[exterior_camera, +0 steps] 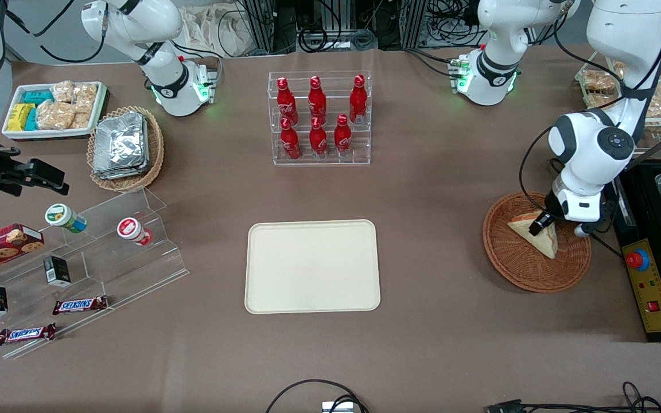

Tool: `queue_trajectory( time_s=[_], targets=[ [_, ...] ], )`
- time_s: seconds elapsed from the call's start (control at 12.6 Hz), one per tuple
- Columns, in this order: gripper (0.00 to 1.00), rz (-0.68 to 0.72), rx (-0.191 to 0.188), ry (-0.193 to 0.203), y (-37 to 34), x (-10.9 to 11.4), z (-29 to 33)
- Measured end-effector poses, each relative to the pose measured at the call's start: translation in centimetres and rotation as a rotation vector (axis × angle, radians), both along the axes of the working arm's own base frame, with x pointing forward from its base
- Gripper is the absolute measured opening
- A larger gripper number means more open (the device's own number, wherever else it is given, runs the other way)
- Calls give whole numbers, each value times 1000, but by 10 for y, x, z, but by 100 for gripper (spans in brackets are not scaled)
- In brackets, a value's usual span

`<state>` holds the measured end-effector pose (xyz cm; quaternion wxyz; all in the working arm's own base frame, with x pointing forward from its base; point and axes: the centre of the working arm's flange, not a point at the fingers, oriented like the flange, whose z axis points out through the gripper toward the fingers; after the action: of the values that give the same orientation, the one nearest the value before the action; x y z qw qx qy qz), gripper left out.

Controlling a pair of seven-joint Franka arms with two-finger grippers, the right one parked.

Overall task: Place sandwich from basket to tray
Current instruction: 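Close the left gripper on the sandwich and lift it from the basket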

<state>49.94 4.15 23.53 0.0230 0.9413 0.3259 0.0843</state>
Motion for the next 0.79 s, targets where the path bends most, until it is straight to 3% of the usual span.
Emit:
queue_trajectory(
  time_s=[0.4,0.79],
  targets=[
    [21,-45,8,-26,-7,7,11],
    [19,-319,60,-14,-12,6,32]
  ],
)
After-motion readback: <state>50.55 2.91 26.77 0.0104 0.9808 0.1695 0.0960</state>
